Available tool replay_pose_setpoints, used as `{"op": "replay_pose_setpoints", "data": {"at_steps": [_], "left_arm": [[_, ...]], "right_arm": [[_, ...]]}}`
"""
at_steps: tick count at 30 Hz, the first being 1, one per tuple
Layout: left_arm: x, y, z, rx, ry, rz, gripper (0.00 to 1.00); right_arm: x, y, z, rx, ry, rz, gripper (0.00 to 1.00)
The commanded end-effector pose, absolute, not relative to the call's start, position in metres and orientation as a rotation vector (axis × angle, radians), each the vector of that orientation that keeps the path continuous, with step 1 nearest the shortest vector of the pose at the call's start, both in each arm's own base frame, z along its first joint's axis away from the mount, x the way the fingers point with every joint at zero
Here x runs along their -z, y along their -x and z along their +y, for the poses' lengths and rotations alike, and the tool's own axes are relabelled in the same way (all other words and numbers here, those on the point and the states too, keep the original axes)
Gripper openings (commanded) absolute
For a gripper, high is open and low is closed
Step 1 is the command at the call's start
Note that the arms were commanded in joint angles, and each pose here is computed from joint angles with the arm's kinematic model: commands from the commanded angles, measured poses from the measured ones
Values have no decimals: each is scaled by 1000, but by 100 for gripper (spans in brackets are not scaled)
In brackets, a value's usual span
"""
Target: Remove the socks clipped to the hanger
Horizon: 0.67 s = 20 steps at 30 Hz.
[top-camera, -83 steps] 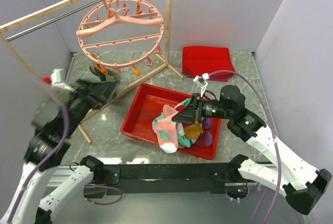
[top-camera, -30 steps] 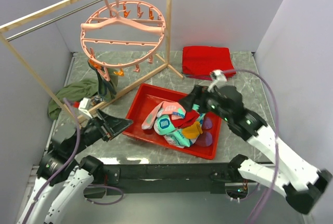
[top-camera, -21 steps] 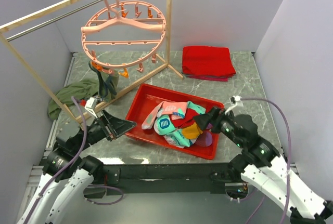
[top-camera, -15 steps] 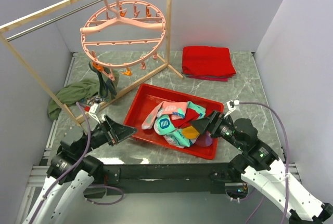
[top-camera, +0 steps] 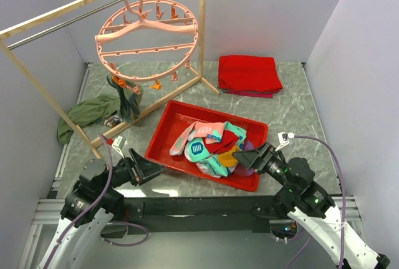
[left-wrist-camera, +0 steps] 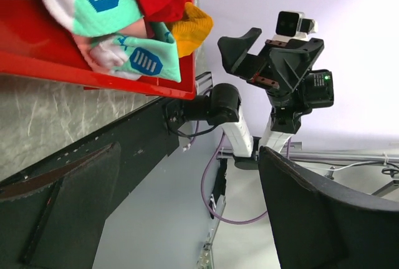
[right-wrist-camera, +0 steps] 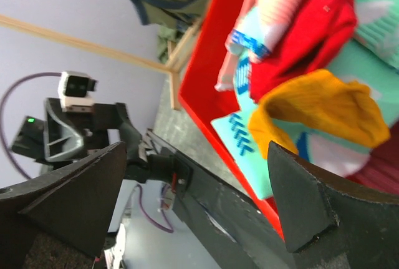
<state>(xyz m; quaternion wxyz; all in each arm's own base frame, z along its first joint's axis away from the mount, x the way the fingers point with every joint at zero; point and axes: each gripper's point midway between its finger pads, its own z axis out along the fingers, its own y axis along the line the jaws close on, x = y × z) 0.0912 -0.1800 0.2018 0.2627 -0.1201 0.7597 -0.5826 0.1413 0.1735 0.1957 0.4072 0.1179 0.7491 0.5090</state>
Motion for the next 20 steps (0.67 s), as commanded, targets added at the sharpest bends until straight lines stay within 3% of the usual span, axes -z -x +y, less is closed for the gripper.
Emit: {"op": "replay_pose_setpoints", "data": {"at_steps": [1,9,20], "left_arm": [[-223,-78,-175,1636,245,1916,96],[-259,-63,-179,1764,98,1754,96],[-242,-69,-177,1707,151,1819,96]], "right_arm": [[-194,-140,176,-1281,-279,1908,100],[-263,-84,206,-1749,123,1524,100],[-204,-130,161,-1370,-325,1742,100]]}}
